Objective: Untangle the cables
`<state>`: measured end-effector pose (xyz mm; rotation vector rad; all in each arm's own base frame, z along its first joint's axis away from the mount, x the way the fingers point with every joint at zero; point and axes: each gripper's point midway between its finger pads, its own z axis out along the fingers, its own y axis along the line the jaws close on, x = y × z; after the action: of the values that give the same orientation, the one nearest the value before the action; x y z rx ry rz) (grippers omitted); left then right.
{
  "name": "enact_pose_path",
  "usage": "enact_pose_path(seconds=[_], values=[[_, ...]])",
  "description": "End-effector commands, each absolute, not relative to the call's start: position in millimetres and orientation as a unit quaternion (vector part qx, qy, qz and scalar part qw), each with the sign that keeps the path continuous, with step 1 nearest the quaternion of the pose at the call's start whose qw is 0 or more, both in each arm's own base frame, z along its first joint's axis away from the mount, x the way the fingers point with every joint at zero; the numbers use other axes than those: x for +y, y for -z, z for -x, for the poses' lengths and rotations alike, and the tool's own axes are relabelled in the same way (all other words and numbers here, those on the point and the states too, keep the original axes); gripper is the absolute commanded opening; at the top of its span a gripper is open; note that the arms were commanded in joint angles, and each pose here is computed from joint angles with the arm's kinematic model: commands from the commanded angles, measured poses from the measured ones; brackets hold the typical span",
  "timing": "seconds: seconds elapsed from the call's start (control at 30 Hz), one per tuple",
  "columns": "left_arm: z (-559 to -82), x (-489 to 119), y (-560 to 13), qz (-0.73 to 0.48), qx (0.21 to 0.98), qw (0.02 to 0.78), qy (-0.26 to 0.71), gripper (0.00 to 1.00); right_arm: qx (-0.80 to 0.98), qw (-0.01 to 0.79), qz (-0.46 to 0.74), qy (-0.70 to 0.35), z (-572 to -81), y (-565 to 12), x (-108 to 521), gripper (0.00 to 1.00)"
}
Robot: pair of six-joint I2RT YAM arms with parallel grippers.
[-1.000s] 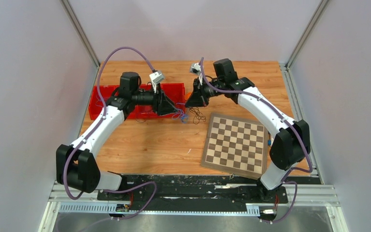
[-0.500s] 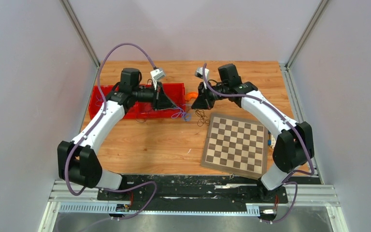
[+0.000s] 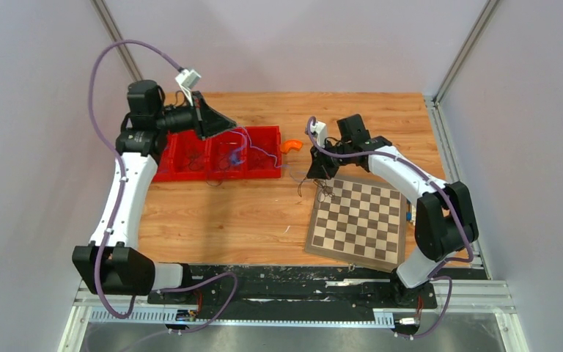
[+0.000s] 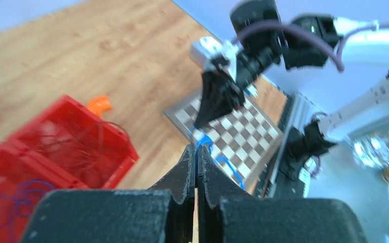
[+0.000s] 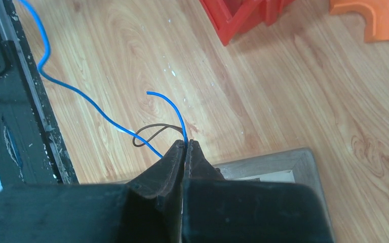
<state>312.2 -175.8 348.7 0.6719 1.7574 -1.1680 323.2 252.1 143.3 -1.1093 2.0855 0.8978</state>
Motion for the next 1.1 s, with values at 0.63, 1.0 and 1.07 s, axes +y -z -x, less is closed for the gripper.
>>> enact_pose_path(seconds=[0.63, 1.0, 1.07], values=[[-356, -60, -408, -0.160, 0.760, 0.573, 0.262, 0.00, 0.799, 0.277, 0.413, -0.337, -332, -121, 248, 0.57], [-392, 51, -383, -0.039, 0.806, 0.581, 0.106, 0.00, 0.800, 0.279, 0.408, -0.339, -339, -123, 249, 0.86], [-403, 62, -382, -0.019, 0.803, 0.584, 0.118, 0.00, 0.800, 0.279, 0.408, -0.339, -340, -123, 249, 0.92]])
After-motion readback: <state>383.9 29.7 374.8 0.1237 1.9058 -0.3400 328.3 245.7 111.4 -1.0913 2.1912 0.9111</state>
